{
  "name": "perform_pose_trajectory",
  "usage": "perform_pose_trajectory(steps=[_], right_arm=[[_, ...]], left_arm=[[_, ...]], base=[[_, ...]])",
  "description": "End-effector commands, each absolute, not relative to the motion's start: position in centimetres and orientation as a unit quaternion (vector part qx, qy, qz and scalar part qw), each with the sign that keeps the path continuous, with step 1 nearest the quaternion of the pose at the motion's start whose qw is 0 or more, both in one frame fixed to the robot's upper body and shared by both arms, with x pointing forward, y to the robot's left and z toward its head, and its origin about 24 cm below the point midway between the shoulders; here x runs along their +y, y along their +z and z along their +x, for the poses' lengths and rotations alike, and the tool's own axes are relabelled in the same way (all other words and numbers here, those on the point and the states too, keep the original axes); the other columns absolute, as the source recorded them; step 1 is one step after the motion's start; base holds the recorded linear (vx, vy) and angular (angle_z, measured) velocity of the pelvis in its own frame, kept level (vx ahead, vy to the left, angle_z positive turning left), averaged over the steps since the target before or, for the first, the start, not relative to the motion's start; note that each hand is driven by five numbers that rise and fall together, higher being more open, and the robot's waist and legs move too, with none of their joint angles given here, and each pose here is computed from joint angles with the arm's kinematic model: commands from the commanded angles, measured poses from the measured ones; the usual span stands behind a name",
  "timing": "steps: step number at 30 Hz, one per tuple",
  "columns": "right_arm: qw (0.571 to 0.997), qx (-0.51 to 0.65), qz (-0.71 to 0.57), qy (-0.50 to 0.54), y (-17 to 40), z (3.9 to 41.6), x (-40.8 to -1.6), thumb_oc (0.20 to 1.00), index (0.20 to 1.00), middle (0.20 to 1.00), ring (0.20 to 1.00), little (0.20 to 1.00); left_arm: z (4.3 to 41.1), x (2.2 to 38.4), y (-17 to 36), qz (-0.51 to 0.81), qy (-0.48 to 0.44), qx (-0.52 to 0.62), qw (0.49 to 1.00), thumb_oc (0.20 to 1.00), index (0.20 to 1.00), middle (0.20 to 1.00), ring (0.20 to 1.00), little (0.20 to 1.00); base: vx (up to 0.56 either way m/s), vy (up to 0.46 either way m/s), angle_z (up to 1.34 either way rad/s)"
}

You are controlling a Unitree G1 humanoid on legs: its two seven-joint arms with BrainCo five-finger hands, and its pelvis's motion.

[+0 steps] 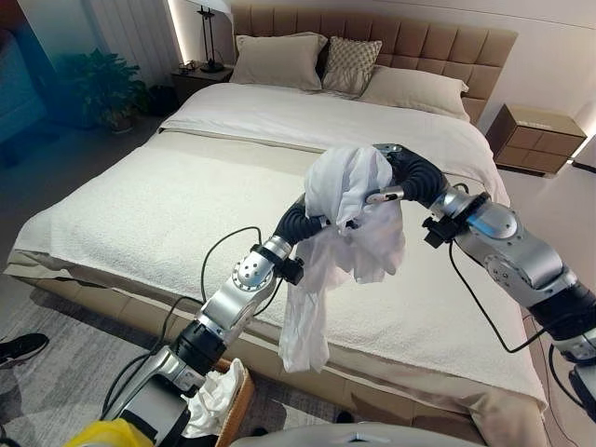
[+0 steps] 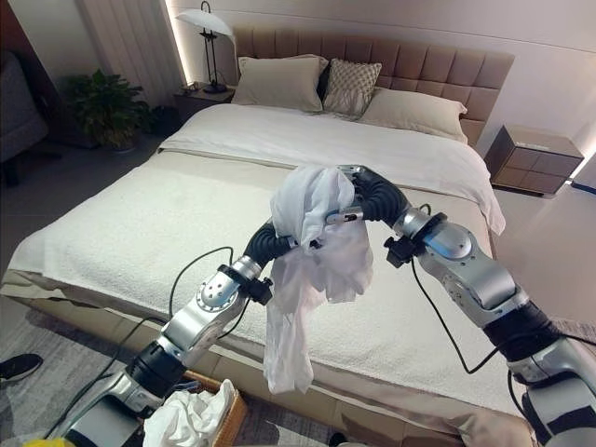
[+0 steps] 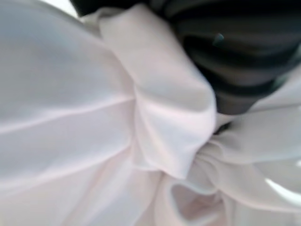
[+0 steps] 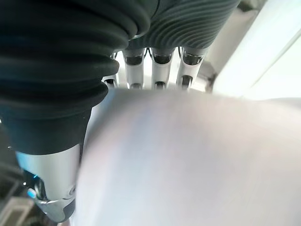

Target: Pick up clothes into the bucket

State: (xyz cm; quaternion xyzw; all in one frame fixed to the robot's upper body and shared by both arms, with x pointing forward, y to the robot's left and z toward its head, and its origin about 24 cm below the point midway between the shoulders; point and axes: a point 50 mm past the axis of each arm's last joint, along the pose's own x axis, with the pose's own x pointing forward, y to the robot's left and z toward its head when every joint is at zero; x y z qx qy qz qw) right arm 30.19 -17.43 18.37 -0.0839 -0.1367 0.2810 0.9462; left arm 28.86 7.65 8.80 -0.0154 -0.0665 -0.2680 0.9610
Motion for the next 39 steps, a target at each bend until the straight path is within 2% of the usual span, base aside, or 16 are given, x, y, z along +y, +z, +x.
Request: perform_pose_trajectory(steps=[1,3,8,13,18,23,25,27,31,35,39], right_arm=[[0.943,-0.245,-0.041,0.221,21.8,29.9,-18.8,1.000,1.000,1.000,1.000,1.000],[0.962,-0.235,-0.010,0.142,19.8,29.6,-21.2,1.000,1.000,1.000,1.000,1.000],[0.975,-0.213,-0.007,0.063,17.5,28.9,-23.6,1.000,1.000,1.000,1.000,1.000],[0.989,-0.122,0.023,-0.079,10.4,26.2,-26.6,1.000,1.000,1.000,1.000,1.000],[0.986,0.017,0.020,-0.162,2.7,22.8,-28.2,1.000,1.000,1.000,1.000,1.000],[0.958,0.200,-0.020,-0.203,-5.0,17.2,-29.0,1.000,1.000,1.000,1.000,1.000],[0.931,0.291,-0.011,-0.221,-8.6,14.2,-28.9,1.000,1.000,1.000,1.000,1.000],[0.902,0.365,-0.023,-0.229,-10.9,11.4,-29.1,1.000,1.000,1.000,1.000,1.000],[0.863,0.450,-0.032,-0.228,-13.1,8.1,-29.1,1.000,1.000,1.000,1.000,1.000],[0.850,0.477,-0.047,-0.220,-13.6,7.0,-29.0,1.000,1.000,1.000,1.000,1.000],[0.862,0.460,-0.037,-0.211,-13.5,8.1,-28.4,1.000,1.000,1.000,1.000,1.000]], left_arm=[[29.4,9.0,9.3,-0.054,-0.239,-0.078,0.966,0.200,0.200,0.200,0.200,0.200],[28.8,9.8,8.5,-0.099,-0.216,-0.060,0.970,0.200,0.200,0.200,0.200,0.200],[28.2,11.1,7.9,-0.137,-0.190,-0.048,0.971,0.200,0.200,0.200,0.200,0.200],[26.7,14.4,7.4,-0.192,-0.130,-0.054,0.971,0.200,0.200,0.200,0.200,0.200],[25.6,17.6,7.7,-0.208,-0.061,-0.086,0.973,0.200,0.200,0.200,0.200,0.200],[23.9,21.7,8.6,-0.193,0.022,-0.133,0.972,0.200,0.200,0.200,0.200,0.200],[23.0,23.6,9.2,-0.161,0.057,-0.153,0.974,0.200,0.200,0.200,0.200,0.200],[21.8,26.1,10.0,-0.094,0.096,-0.169,0.976,0.200,0.200,0.200,0.200,0.200],[20.2,29.3,10.3,-0.026,0.157,-0.167,0.973,0.200,0.200,0.200,0.200,0.200],[18.7,31.8,9.5,0.017,0.221,-0.141,0.965,0.200,0.200,0.200,0.200,0.200],[18.0,33.7,8.2,0.059,0.271,-0.103,0.955,0.200,0.200,0.200,0.200,0.200]], base=[[0.00,0.000,0.00],[0.00,0.000,0.00],[0.00,0.000,0.00],[0.00,0.002,0.01],[0.00,0.000,0.00],[-0.01,0.003,0.00],[-0.04,0.017,-0.04],[-0.04,0.020,-0.08],[-0.05,0.018,-0.01],[-0.08,0.030,0.03],[-0.12,0.046,0.08]])
